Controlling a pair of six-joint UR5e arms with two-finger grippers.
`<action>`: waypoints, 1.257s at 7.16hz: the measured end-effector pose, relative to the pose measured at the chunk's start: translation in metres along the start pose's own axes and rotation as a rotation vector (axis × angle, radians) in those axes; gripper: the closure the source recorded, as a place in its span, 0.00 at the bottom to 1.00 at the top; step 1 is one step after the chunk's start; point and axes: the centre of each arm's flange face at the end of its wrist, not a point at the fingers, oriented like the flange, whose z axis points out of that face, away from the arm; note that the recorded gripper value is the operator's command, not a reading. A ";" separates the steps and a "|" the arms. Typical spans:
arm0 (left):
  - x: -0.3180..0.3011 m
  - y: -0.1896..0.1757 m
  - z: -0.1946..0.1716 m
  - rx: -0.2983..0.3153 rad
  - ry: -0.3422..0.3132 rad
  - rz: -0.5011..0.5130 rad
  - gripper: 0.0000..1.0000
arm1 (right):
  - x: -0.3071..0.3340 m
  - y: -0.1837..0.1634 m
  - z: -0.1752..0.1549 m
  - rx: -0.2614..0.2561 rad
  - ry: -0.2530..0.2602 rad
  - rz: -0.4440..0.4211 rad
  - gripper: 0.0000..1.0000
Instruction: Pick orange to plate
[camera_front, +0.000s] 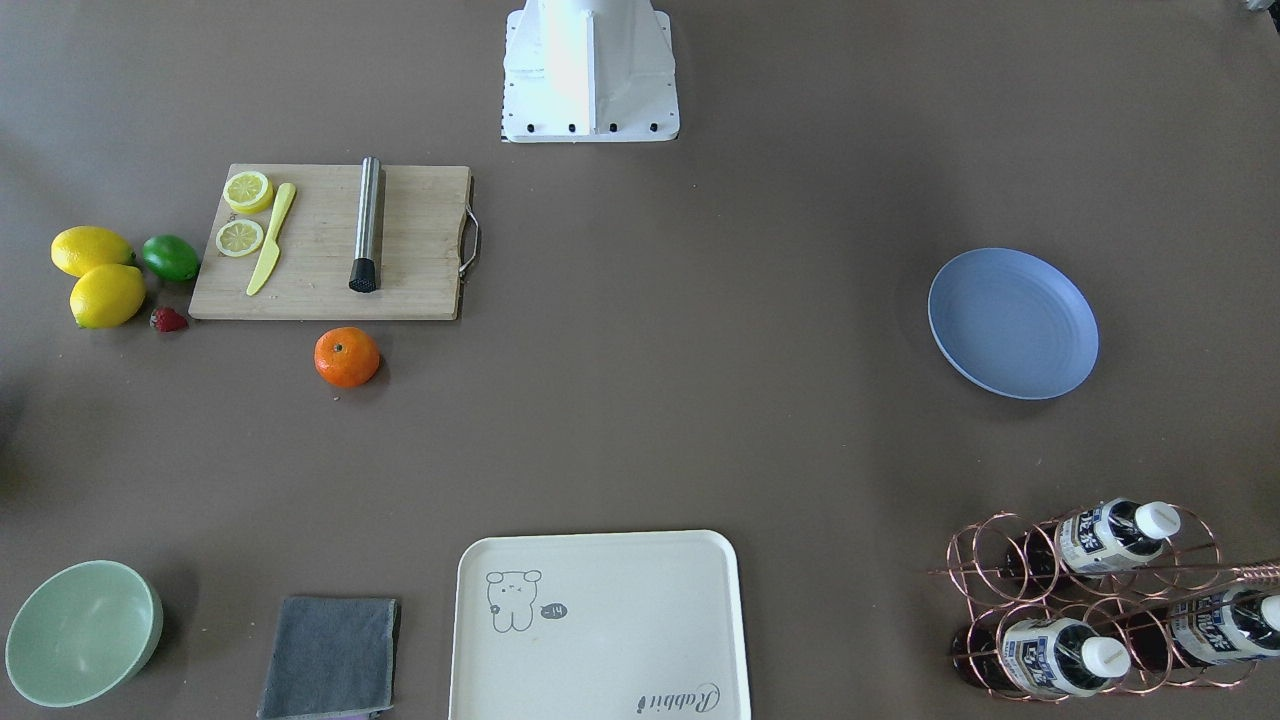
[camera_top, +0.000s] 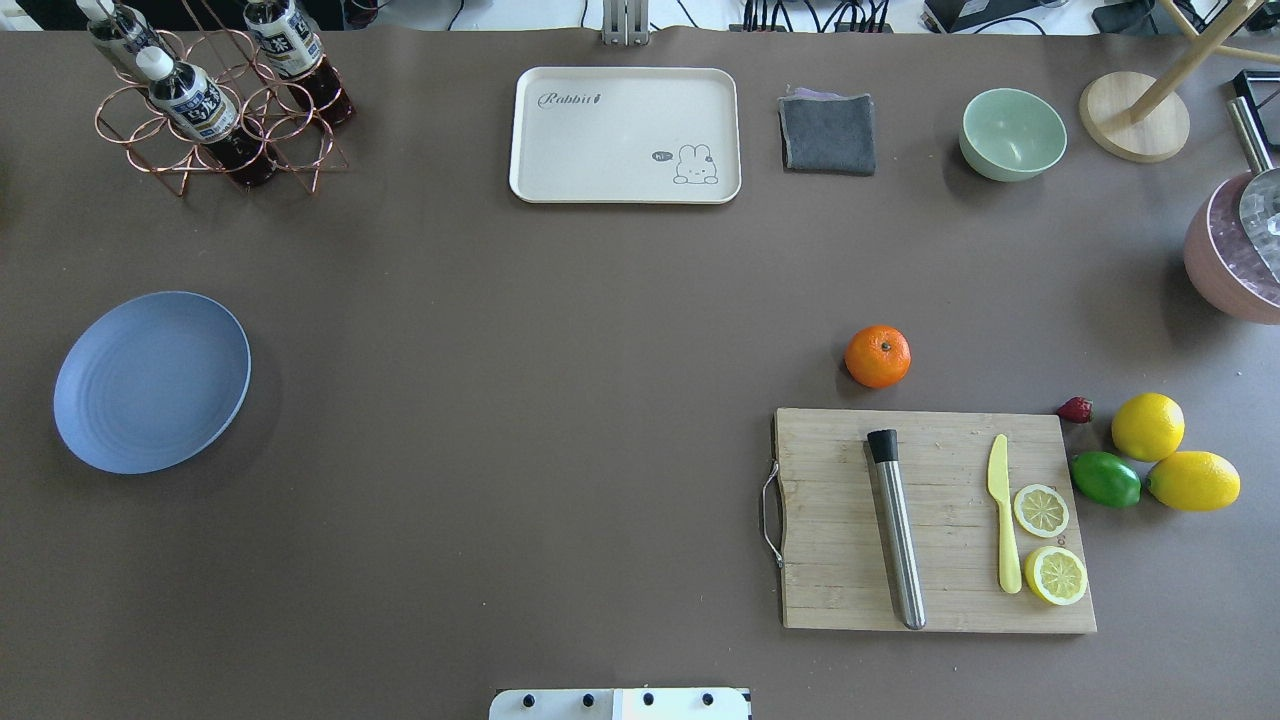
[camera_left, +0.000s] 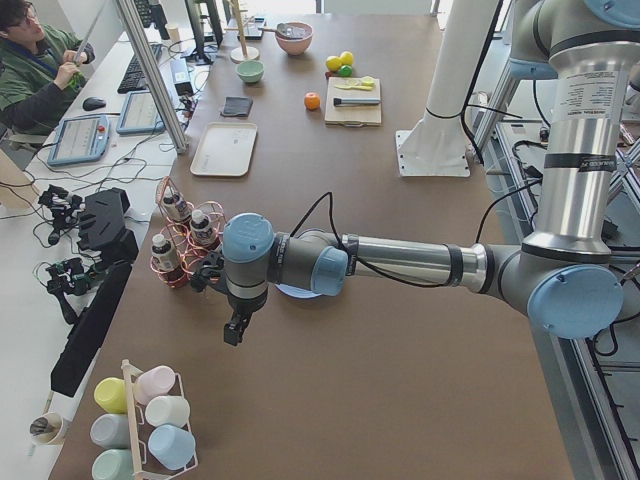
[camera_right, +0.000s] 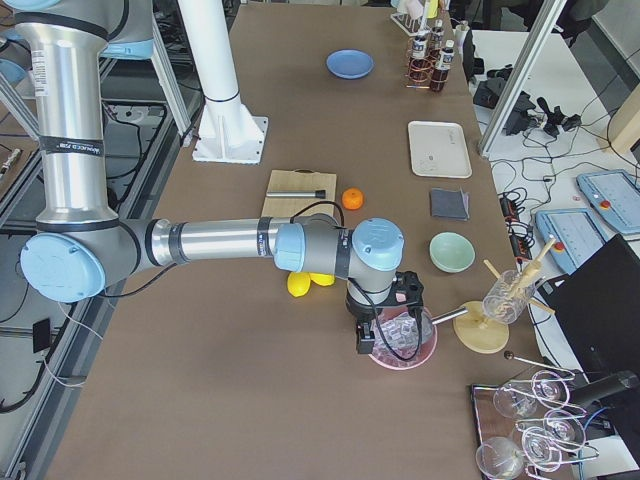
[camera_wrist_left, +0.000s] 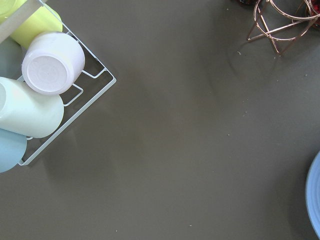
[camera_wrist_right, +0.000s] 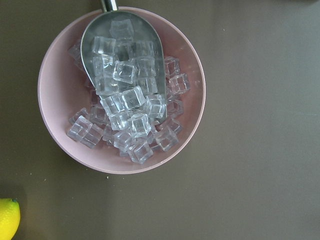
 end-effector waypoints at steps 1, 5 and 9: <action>0.001 -0.001 0.001 -0.001 0.001 0.002 0.02 | -0.001 -0.001 -0.001 0.002 0.000 0.001 0.00; 0.003 -0.003 0.006 -0.010 0.006 0.005 0.02 | -0.003 -0.007 -0.005 0.010 0.003 -0.001 0.00; 0.001 0.001 0.008 -0.016 0.007 0.002 0.02 | -0.003 -0.006 -0.005 0.009 0.001 0.000 0.00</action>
